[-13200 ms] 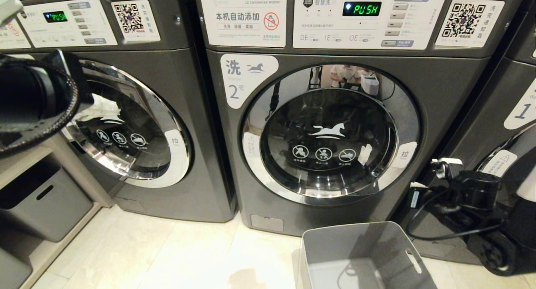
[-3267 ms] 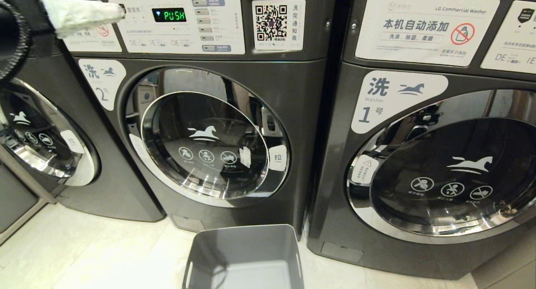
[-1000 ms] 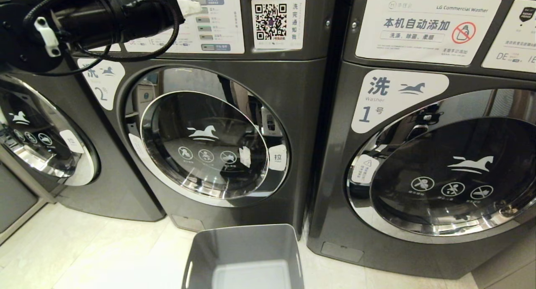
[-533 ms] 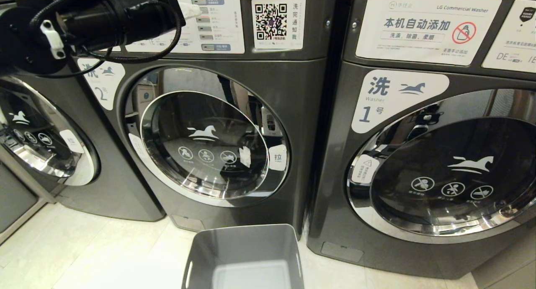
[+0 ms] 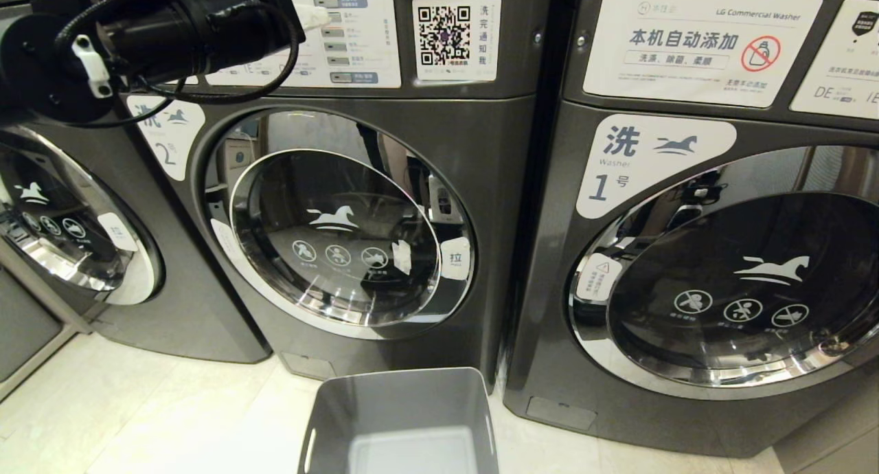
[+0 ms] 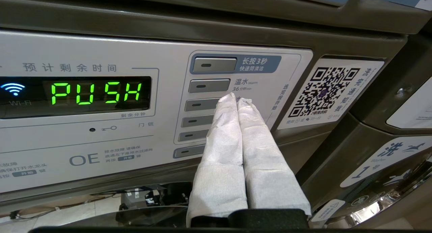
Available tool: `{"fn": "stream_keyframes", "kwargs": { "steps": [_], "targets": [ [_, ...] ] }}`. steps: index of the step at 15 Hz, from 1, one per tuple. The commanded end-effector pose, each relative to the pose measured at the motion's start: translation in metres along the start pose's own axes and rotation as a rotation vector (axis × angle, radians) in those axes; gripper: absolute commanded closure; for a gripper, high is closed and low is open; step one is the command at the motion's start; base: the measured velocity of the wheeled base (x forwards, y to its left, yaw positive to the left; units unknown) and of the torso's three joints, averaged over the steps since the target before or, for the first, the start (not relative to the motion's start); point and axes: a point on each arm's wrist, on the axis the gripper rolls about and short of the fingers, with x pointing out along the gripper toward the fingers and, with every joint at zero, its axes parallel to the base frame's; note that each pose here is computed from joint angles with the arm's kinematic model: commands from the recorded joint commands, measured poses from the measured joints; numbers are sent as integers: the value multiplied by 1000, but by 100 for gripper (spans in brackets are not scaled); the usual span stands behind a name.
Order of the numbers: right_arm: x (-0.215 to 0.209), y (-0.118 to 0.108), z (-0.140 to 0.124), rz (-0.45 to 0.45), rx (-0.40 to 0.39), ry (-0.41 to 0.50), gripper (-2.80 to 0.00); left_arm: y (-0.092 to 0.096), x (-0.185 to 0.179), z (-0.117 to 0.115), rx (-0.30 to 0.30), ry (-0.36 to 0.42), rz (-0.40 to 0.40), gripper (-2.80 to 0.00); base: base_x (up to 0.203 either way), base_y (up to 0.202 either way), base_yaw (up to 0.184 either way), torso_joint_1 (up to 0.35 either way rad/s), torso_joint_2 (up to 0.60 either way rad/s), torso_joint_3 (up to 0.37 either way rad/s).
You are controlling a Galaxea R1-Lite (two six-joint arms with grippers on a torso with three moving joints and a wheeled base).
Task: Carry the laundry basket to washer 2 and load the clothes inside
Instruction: Press the washing machine switch
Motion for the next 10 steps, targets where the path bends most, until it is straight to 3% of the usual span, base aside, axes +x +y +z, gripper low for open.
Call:
{"fn": "stream_keyframes", "kwargs": {
  "steps": [1, 10],
  "targets": [
    [1, 0, -11, 2, 0, 39, 0, 2, 2, -2, -1, 2, 0, 0, 0, 0, 0, 0, 0, 0],
    [1, 0, -11, 2, 0, 39, 0, 3, 6, -8, 21, 7, 60, 0, 0, 0, 0, 0, 0, 0]
  ]
}}
